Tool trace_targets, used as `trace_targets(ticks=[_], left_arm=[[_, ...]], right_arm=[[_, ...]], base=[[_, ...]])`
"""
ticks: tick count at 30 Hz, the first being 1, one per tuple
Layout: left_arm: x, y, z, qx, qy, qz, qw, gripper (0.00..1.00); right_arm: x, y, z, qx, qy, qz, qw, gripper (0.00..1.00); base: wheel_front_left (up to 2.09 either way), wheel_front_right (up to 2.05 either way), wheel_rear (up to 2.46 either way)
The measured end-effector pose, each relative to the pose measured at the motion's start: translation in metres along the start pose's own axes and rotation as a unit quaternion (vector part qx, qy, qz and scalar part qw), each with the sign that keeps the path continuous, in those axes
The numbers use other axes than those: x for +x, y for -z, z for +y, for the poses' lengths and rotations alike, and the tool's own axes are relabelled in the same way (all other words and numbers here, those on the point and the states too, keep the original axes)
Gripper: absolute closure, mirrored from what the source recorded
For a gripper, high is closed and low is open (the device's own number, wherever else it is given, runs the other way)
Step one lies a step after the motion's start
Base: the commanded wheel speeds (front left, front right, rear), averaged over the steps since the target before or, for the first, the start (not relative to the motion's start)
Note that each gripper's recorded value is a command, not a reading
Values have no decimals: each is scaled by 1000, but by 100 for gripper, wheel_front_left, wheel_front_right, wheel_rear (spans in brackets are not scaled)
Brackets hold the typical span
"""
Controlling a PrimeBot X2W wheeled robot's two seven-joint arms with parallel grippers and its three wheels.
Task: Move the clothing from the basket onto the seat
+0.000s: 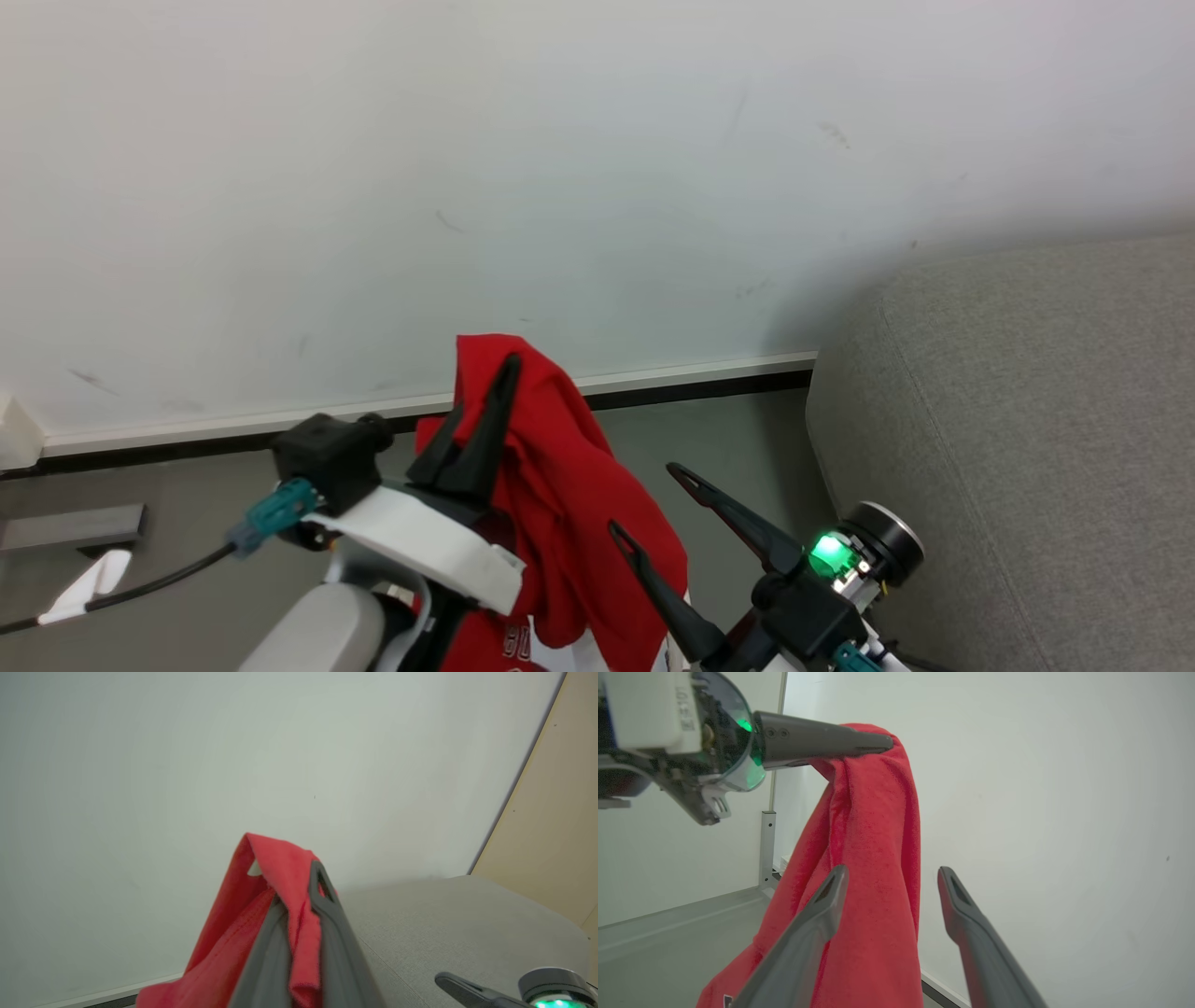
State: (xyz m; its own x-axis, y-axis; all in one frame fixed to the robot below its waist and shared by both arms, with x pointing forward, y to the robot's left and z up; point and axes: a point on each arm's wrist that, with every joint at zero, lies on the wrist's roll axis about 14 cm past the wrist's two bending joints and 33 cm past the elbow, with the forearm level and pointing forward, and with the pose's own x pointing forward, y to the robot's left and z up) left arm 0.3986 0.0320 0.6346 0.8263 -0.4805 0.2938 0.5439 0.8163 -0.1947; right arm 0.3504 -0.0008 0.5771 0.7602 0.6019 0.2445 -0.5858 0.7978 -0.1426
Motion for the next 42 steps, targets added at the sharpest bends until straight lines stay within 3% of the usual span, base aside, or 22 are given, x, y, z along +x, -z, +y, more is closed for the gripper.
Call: trace_targets(ticks=[13,19,37,38,40,42], left_arm=[[5,11,-17,26,6,12,1000,100],[7,16,-24,31,7,15,999,100],[8,28,-66,9,57,34,998,100],[7,30,-67,6,59,36,998,100],[7,30,-68,2,60,38,997,100],[6,31,-70,0,62,39,997,100]], right_arm=[[14,-16,16,-1,-36,-24,999,0],[13,-17,5,-9,-20,-25,999,0],[23,24,-3,-22,-31,43,998,1],[24,29,-3,-13,-33,50,998,46],[25,31,-2,-8,-34,54,998,100],[27,32,-3,3,-33,55,998,100]], base=[[0,0,0],[0,0,0],[0,0,0],[0,0,0],[0,0,0],[0,0,0]])
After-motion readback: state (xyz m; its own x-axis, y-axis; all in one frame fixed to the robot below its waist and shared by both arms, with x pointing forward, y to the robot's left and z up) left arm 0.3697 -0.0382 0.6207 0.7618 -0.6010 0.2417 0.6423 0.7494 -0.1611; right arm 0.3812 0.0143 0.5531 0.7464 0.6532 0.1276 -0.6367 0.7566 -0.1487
